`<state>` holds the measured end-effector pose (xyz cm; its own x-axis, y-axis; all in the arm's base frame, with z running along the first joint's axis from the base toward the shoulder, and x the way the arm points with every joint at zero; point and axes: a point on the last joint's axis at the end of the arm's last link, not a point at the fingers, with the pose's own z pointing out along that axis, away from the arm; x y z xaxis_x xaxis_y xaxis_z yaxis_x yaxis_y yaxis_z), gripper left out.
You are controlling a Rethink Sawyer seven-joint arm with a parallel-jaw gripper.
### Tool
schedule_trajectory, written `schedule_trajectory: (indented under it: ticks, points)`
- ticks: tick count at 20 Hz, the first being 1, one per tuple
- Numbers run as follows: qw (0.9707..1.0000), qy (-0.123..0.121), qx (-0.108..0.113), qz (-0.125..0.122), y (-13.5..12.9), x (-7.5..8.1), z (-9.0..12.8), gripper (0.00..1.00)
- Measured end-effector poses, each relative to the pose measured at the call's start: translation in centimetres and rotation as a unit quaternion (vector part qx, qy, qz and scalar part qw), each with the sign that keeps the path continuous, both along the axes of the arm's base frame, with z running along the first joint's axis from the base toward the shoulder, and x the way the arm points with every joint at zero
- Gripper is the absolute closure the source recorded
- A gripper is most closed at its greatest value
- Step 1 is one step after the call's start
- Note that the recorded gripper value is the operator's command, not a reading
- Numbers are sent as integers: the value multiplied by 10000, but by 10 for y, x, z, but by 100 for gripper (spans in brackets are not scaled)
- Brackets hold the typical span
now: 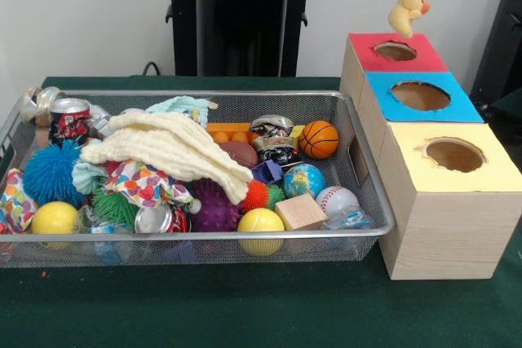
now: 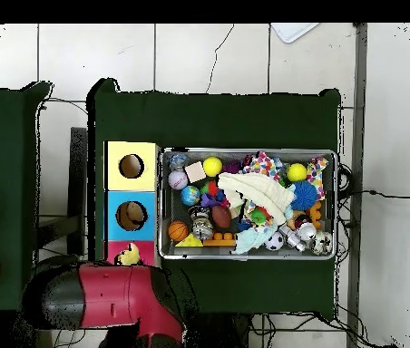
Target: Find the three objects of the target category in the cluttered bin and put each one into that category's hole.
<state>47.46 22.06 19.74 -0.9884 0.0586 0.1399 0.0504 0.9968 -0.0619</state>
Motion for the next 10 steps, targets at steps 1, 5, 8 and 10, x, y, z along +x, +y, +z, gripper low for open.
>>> schedule_trajectory:
  ticks: [1, 5, 8, 10]
  points:
    - [9999, -96, -34, 7, -6, -2, -5, 100]
    - [9992, -377, -131, -8, -28, -5, -21, 100]
    - [9989, -442, -178, -11, -37, -8, -30, 100]
    - [9988, -425, -215, -88, -50, -9, -42, 100]
